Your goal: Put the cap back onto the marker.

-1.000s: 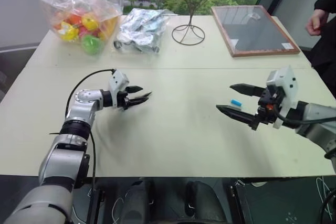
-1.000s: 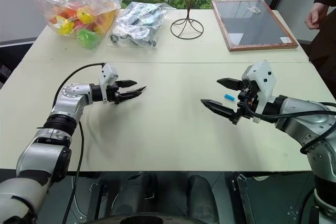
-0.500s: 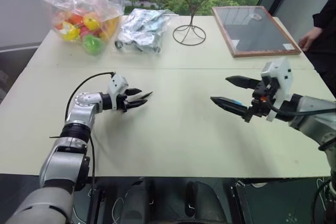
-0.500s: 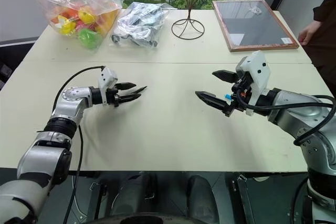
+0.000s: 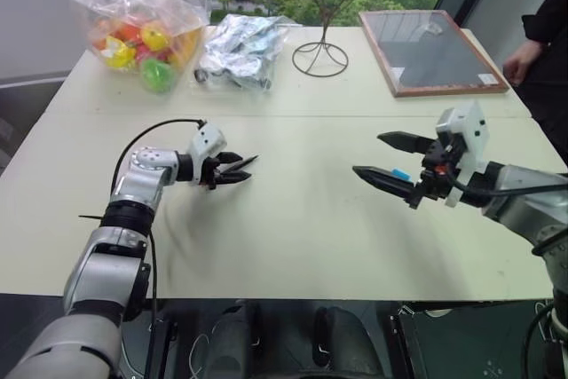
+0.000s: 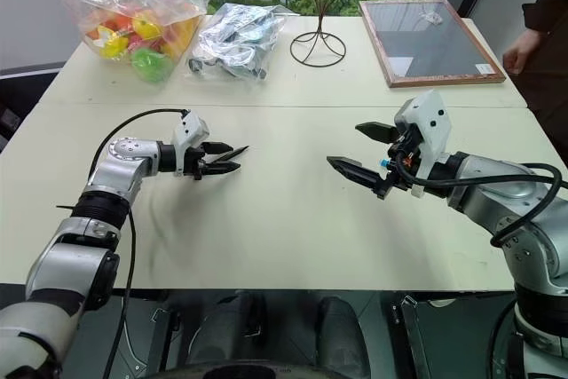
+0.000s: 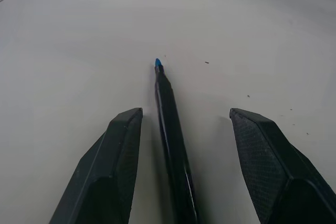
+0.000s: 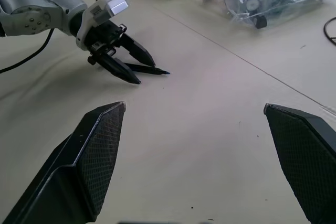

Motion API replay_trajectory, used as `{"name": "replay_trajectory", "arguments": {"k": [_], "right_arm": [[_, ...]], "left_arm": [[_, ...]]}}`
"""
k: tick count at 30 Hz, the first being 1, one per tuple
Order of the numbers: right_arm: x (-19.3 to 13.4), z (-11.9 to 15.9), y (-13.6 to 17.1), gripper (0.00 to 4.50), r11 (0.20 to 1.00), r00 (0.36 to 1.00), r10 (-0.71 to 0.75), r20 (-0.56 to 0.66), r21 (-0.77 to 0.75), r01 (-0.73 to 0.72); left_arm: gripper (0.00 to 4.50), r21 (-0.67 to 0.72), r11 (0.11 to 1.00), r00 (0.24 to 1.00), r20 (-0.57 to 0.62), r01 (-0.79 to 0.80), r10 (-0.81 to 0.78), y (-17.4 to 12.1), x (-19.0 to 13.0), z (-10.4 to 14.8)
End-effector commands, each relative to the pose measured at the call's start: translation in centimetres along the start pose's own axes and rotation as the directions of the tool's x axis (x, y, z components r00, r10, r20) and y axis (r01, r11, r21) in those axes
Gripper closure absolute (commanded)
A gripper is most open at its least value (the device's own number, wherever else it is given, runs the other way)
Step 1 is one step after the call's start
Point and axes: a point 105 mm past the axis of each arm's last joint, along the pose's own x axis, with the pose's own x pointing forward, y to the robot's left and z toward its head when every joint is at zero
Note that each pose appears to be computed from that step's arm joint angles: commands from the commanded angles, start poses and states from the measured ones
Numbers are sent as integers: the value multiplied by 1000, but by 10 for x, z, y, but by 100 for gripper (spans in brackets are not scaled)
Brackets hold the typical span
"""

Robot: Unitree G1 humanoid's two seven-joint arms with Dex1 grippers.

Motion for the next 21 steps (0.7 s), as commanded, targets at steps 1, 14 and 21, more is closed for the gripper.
{"name": "replay_trajectory", "arguments": {"k": [1,14,21], "right_arm": [[-3,8,0,9,999,999,-15,42,-35,16],[-6,6,-4,0,999,998,-28,63,-17,29],[-8,0,-14,0,998,997,-59,54,-12,60]], "left_arm": [[174,46,999,1000,-24,5,-4,3,-3,10],[448,3,999,998,-55,-34,35,7,-9,-4],[448,32,997,996,-58,-63,65,10,-15,-5]]}}
